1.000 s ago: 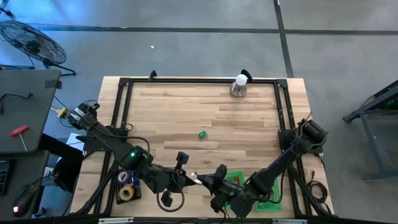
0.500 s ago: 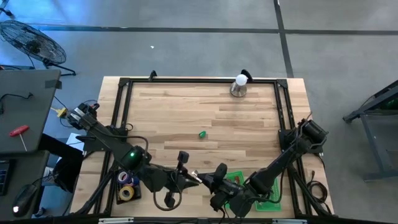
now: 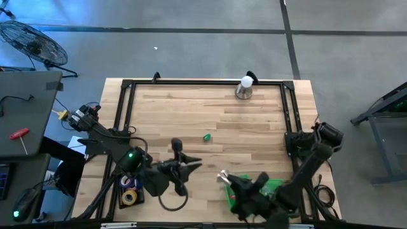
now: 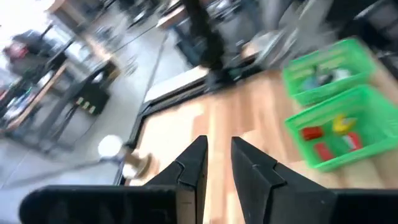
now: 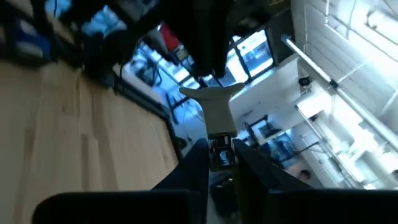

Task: Pick and place Stapler, Stapler remover, tape
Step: Put the gray staple remover into the right green bin

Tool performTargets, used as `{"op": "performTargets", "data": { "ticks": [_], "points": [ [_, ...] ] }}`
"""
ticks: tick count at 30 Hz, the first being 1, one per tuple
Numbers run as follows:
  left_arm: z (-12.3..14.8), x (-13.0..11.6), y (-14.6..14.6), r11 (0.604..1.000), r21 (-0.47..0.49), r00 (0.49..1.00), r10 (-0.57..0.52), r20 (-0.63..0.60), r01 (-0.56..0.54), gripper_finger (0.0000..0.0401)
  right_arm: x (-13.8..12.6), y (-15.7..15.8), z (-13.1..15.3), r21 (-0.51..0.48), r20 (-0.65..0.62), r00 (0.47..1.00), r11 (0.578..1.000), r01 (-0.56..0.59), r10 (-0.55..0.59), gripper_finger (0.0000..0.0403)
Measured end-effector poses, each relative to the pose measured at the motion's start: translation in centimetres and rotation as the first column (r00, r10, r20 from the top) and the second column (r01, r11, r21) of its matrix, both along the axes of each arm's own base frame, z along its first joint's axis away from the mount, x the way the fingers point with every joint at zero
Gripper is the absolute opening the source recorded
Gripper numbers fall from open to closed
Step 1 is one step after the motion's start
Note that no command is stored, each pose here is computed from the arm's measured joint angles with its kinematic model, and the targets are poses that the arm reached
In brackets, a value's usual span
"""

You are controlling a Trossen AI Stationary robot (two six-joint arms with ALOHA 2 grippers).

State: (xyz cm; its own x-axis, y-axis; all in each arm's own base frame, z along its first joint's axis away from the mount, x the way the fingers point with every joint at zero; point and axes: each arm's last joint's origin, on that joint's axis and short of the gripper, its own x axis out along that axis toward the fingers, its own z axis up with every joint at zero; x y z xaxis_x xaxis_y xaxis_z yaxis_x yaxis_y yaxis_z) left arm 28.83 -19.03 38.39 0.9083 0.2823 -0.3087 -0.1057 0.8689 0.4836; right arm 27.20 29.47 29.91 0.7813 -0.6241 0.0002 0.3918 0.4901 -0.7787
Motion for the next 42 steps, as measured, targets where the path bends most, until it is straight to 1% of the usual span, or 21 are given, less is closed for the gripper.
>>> {"op": "performTargets", "data": {
  "ticks": [5,9,12,17,23,27,29,30,31,32,33,34,35,37,38,40,42],
  "points": [
    [-1.0,-0.6,0.6,0.994,-0.017,0.993,0.102,-0.052,-0.103,0.0066,-2.4,0.9,1.8,0.127,0.101,0.993,0.99,-0.067,0.054,0.0037],
    [-1.6,-1.0,0.9,0.991,-0.016,0.986,0.132,-0.099,-0.134,0.0066,-4.4,1.2,3.4,0.217,0.173,0.981,0.968,-0.127,0.09,0.0037],
    [-2.0,-1.3,1.1,0.986,-0.034,0.981,0.155,-0.119,-0.16,0.0066,-5.4,0.8,4.9,0.251,0.2,0.975,0.956,-0.149,0.099,0.0037],
    [-2.4,-1.7,1.4,0.978,-0.054,0.97,0.191,-0.15,-0.201,0.0066,-5.8,-1.1,7.2,0.288,0.23,0.971,0.947,-0.139,0.072,0.0037],
    [-2.9,-2.1,1.7,0.97,-0.087,0.958,0.205,-0.202,-0.226,0.0066,-5.9,-5.0,10.1,0.36,0.287,0.958,0.928,-0.097,-0.011,0.0037],
    [-3.1,-2.4,1.8,0.965,-0.097,0.95,0.217,-0.223,-0.243,0.0066,-5.3,-7.7,10.4,0.356,0.283,0.957,0.933,-0.042,-0.065,0.0037],
    [-3.1,-2.4,1.9,0.964,-0.097,0.949,0.22,-0.226,-0.246,0.0066,-4.7,-9.0,10.1,0.355,0.248,0.969,0.931,-0.083,-0.008,0.0037],
    [-3.1,-2.4,1.9,0.964,-0.097,0.949,0.22,-0.226,-0.247,0.0066,-4.3,-9.8,9.8,0.382,0.226,0.973,0.915,-0.127,0.041,0.0037],
    [-3.1,-2.4,1.9,0.964,-0.096,0.949,0.221,-0.225,-0.247,0.0066,-3.8,-10.7,9.5,0.428,0.201,0.975,0.887,-0.172,0.092,0.0037],
    [-3.1,-2.4,1.9,0.964,-0.096,0.949,0.221,-0.225,-0.247,0.0066,-3.1,-11.6,9.2,0.49,0.182,0.975,0.848,-0.203,0.128,0.0037],
    [-3.1,-2.4,1.9,0.964,-0.096,0.949,0.222,-0.224,-0.248,0.0066,-2.4,-12.5,8.7,0.547,0.161,0.977,0.811,-0.206,0.14,0.0037],
    [-3.1,-2.4,1.9,0.964,-0.096,0.949,0.222,-0.224,-0.248,0.0066,-1.9,-13.5,8.3,0.595,0.134,0.982,0.782,-0.185,0.131,0.0037],
    [-3.1,-2.4,1.9,0.964,-0.096,0.949,0.222,-0.224,-0.248,0.0066,-1.5,-14.5,7.6,0.638,0.098,0.99,0.757,-0.144,0.105,0.0037],
    [-3.2,-2.4,1.9,0.964,-0.101,0.949,0.219,-0.228,-0.247,0.0066,-1.1,-16.4,6.2,0.708,0.005,1.0,0.706,-0.018,0.02,0.0037],
    [-3.2,-2.4,1.9,0.963,-0.106,0.948,0.217,-0.234,-0.247,0.0066,-1.1,-17.3,5.4,0.747,-0.055,0.998,0.662,0.053,-0.017,0.0037],
    [-3.3,-2.6,1.9,0.961,-0.109,0.943,0.222,-0.248,-0.255,0.0066,-1.7,-18.6,4.2,0.807,-0.193,0.977,0.552,0.208,-0.087,0.0037],
    [-3.5,-2.7,2.1,0.958,-0.102,0.936,0.235,-0.263,-0.269,0.0066,-2.7,-19.2,3.3,0.837,-0.314,0.937,0.421,0.349,-0.151,0.0037]
  ]
}}
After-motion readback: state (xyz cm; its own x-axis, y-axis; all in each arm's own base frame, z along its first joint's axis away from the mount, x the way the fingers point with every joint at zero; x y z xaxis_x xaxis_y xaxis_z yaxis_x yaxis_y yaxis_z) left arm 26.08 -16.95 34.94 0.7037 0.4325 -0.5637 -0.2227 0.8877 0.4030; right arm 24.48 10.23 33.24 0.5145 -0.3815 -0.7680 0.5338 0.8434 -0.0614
